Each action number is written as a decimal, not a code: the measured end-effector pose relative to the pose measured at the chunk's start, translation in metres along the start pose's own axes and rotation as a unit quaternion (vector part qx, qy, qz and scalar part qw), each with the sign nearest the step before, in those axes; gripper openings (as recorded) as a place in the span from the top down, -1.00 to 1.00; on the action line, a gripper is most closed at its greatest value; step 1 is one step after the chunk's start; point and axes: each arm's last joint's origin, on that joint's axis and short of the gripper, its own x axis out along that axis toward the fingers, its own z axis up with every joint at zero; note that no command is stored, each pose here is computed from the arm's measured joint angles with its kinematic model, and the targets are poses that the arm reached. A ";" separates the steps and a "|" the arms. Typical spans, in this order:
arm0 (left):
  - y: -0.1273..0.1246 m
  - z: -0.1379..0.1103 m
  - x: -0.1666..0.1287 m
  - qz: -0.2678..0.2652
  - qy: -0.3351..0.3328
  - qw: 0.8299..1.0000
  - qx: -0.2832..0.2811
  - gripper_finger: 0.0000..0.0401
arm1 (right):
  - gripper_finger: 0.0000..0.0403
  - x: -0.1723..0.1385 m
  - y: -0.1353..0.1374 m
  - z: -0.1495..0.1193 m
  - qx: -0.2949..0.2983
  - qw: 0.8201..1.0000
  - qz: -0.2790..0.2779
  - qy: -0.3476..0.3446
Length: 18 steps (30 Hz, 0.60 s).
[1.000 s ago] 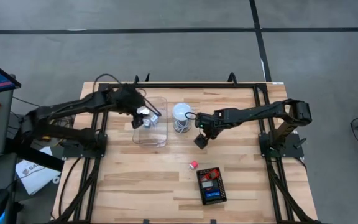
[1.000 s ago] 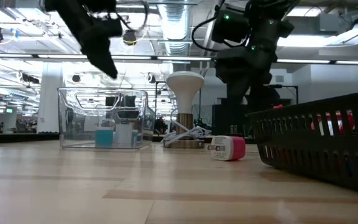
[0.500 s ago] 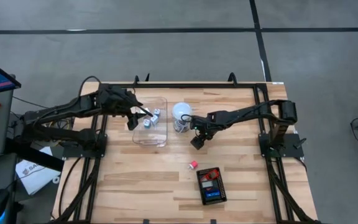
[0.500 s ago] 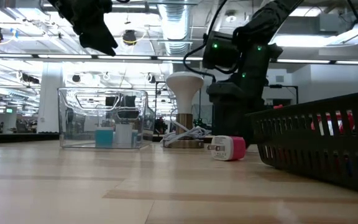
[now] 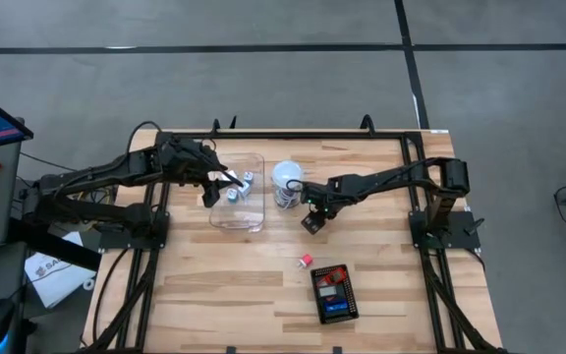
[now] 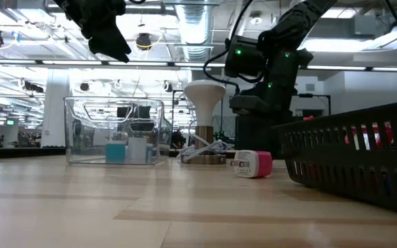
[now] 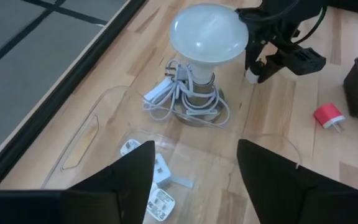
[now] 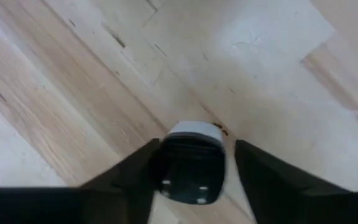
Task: Pick & Place Office items
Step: Put the white and black charger adapter into the transparent bin
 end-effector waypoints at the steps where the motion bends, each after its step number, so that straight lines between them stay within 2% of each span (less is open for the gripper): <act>1: 0.000 0.000 0.000 0.000 0.000 1.000 -0.001 -0.10 | 0.15 0.000 0.001 -0.001 -0.002 1.000 0.000 0.001; 3: 0.000 0.000 0.000 -0.001 0.000 1.000 -0.003 -0.09 | 0.39 -0.001 0.005 -0.004 -0.007 1.000 0.003 0.002; 7: -0.003 0.000 0.000 -0.006 0.000 1.000 -0.001 -0.05 | 0.39 -0.009 0.018 -0.015 -0.002 1.000 0.016 0.002; 13: -0.008 -0.001 -0.001 -0.016 0.000 1.000 -0.004 0.00 | 0.39 -0.050 0.050 -0.043 0.005 0.997 0.063 -0.044; 18: -0.013 -0.003 -0.001 -0.026 0.010 1.000 -0.003 0.05 | 0.39 -0.089 0.071 -0.059 -0.014 0.983 0.148 -0.112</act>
